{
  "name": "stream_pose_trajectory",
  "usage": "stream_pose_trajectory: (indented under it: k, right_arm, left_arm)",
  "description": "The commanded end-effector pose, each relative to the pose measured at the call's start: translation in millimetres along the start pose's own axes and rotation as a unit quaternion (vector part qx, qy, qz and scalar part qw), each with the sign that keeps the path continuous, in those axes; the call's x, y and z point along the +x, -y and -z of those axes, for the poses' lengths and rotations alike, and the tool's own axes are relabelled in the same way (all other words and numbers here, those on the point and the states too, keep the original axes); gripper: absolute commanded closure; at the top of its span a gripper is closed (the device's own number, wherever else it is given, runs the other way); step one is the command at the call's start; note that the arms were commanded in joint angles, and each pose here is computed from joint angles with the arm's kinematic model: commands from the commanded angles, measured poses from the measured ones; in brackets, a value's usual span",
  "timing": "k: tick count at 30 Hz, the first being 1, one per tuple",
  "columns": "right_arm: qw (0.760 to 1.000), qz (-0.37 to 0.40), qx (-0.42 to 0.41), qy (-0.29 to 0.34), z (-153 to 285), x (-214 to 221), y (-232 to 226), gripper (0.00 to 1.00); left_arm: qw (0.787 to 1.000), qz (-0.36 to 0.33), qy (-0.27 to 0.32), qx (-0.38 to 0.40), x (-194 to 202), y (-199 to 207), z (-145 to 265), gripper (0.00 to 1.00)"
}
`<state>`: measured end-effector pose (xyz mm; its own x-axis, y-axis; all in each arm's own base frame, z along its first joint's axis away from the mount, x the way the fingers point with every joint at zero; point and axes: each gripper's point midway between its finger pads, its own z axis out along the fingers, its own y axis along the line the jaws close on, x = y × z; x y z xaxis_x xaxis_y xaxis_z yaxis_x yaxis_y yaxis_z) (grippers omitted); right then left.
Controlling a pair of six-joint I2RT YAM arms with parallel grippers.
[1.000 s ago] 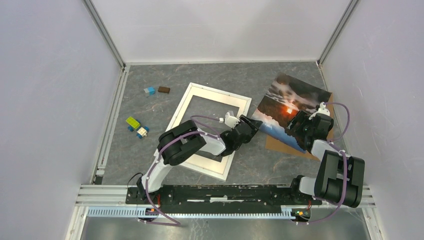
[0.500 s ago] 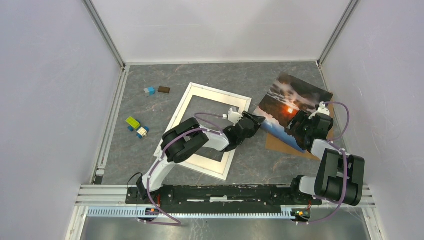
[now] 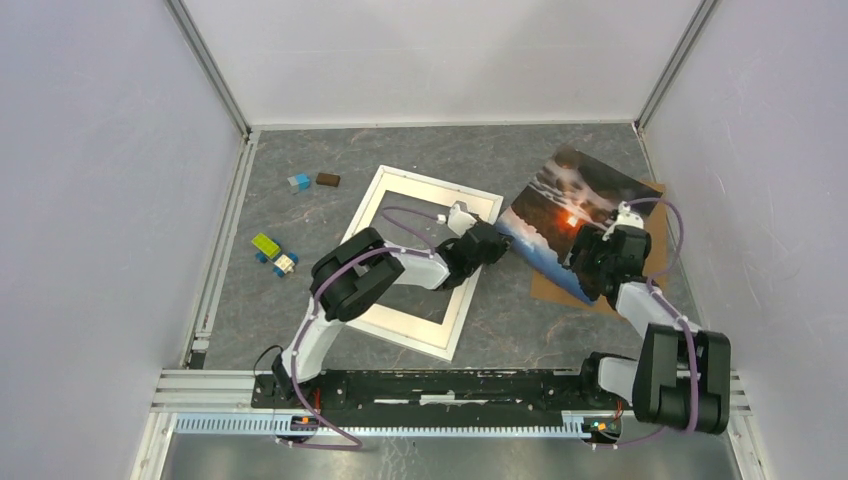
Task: Put the photo into the frame
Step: Pick up the photo at the center of the board.
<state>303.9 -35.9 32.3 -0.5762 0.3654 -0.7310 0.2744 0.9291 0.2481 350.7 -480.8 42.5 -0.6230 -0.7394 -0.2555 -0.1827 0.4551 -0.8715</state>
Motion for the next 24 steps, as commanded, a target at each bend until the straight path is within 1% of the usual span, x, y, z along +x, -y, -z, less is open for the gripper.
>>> stream_pose_trajectory:
  k: [1, 2, 5, 8, 11, 16, 19, 22, 24]
  right_arm:
    - [0.995, 0.090, 0.023, 0.045, 23, -36, -22, 0.02]
    - [0.992, 0.110, 0.021, 0.061, 28, -42, -31, 0.02]
    - [0.982, 0.177, -0.015, 0.070, 43, -38, -69, 0.02]
    - [0.966, 0.238, -0.062, 0.078, 57, -31, -107, 0.03]
    - [0.949, 0.294, -0.070, 0.088, 71, -25, -133, 0.03]
    - [0.926, 0.366, -0.007, 0.089, 76, -15, -139, 0.05]
    - [0.918, 0.388, 0.018, 0.085, 79, -9, -140, 0.06]
    - [0.910, 0.404, 0.017, 0.088, 88, -3, -148, 0.05]
    - [0.915, 0.392, 0.005, 0.089, 94, -3, -152, 0.04]
  left_arm:
    - [0.998, -0.048, 0.016, 0.038, -41, 50, 26, 0.98]
    - [0.998, -0.052, 0.015, 0.042, -44, 55, 29, 0.98]
    - [0.997, -0.053, -0.007, 0.054, -48, 67, 37, 0.98]
    - [0.996, -0.057, -0.031, 0.055, -49, 75, 43, 0.98]
    - [0.995, -0.059, -0.057, 0.064, -49, 85, 50, 0.98]
    - [0.993, -0.058, -0.082, 0.067, -47, 89, 60, 0.98]
    - [0.993, -0.051, -0.085, 0.069, -51, 88, 65, 0.98]
    - [0.992, -0.038, -0.092, 0.074, -59, 91, 69, 0.98]
    - [0.992, -0.035, -0.094, 0.081, -69, 95, 71, 0.98]
